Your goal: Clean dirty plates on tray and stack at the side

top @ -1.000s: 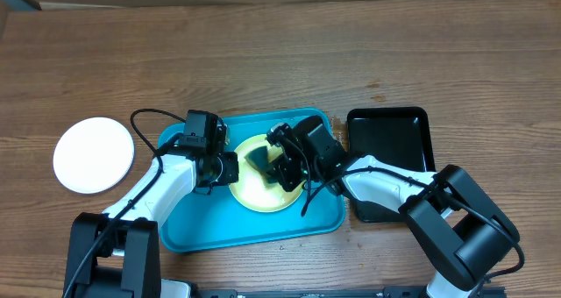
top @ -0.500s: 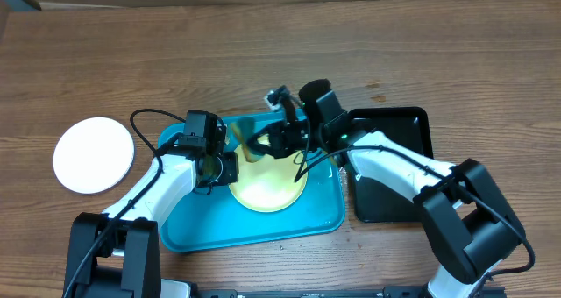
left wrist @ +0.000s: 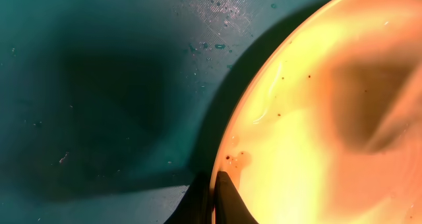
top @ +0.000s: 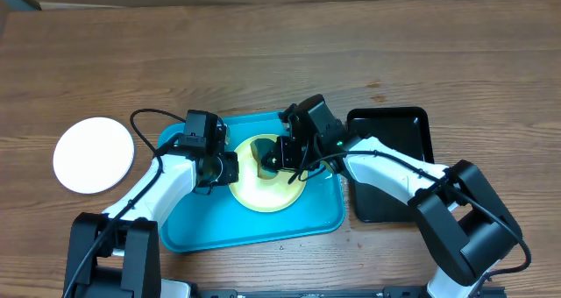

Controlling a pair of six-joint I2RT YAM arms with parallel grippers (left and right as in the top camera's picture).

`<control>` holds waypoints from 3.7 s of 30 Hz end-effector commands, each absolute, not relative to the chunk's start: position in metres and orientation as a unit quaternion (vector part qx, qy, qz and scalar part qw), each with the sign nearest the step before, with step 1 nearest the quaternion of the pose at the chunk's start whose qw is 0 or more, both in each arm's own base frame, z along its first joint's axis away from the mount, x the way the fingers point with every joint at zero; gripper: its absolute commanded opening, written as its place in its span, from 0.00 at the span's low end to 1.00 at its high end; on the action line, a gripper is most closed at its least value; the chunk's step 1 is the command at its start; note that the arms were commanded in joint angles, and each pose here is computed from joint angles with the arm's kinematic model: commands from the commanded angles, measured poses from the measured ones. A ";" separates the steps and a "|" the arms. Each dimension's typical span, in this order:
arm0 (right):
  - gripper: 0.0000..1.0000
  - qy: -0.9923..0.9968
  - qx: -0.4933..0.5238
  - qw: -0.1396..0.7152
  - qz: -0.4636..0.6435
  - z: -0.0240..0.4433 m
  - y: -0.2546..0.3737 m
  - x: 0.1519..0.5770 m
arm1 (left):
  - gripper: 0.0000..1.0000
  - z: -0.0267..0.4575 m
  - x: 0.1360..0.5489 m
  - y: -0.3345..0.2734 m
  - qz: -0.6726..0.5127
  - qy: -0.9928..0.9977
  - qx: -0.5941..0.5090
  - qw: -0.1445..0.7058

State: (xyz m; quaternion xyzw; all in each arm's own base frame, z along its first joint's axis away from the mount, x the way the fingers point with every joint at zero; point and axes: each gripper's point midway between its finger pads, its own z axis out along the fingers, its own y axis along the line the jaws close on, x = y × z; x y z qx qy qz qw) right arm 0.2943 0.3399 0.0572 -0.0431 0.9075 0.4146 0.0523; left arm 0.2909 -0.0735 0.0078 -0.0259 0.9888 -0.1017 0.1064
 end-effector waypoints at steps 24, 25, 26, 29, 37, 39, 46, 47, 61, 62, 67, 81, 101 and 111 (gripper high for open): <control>0.04 0.917 -0.031 0.065 0.393 0.017 0.357 0.286 | 0.04 0.003 0.287 -0.073 -0.099 0.990 -0.020 0.100; 0.04 0.915 -0.031 0.072 0.395 0.019 0.356 0.290 | 0.04 0.003 0.286 -0.073 -0.098 0.990 -0.020 0.099; 0.04 0.914 -0.028 0.077 0.398 0.021 0.355 0.295 | 0.04 0.002 0.286 -0.072 -0.096 0.990 -0.020 0.099; 0.04 0.914 -0.018 0.080 0.396 0.020 0.349 0.301 | 0.04 0.001 0.285 -0.071 -0.094 0.991 -0.021 0.097; 0.04 0.924 0.040 0.066 0.375 0.018 0.307 0.322 | 0.04 0.001 0.285 -0.071 -0.092 0.991 -0.021 0.098; 0.04 0.924 0.037 0.066 0.375 0.024 0.297 0.324 | 0.04 0.001 0.285 -0.071 -0.092 0.991 -0.021 0.098; 0.04 0.868 -0.054 0.078 0.487 0.110 0.308 0.313 | 0.04 0.001 0.285 -0.071 -0.093 0.991 -0.021 0.098; 0.04 0.868 -0.054 0.083 0.487 0.118 0.305 0.313 | 0.04 0.001 0.285 -0.071 -0.092 0.991 -0.021 0.098; 0.04 0.966 0.121 0.119 0.195 0.076 0.110 0.329 | 0.04 0.032 0.301 -0.041 0.000 0.994 -0.048 0.102; 0.04 0.968 0.138 0.119 0.172 0.072 0.095 0.329 | 0.04 0.037 0.304 -0.037 0.010 0.993 -0.049 0.104; 0.04 0.973 0.143 0.123 0.129 0.067 0.060 0.329 | 0.04 0.068 0.320 -0.031 0.048 0.990 -0.050 0.122; 0.04 0.982 0.144 0.116 0.026 0.050 0.026 0.314 | 0.04 0.125 0.342 -0.051 0.197 0.957 0.004 0.213; 0.33 0.985 0.131 0.110 0.022 0.039 0.025 0.308 | 0.04 0.247 0.325 -0.144 0.417 0.782 0.136 0.443; 0.65 0.986 0.120 0.111 0.021 0.027 0.025 0.303 | 0.04 0.261 0.310 -0.167 0.423 0.752 0.152 0.483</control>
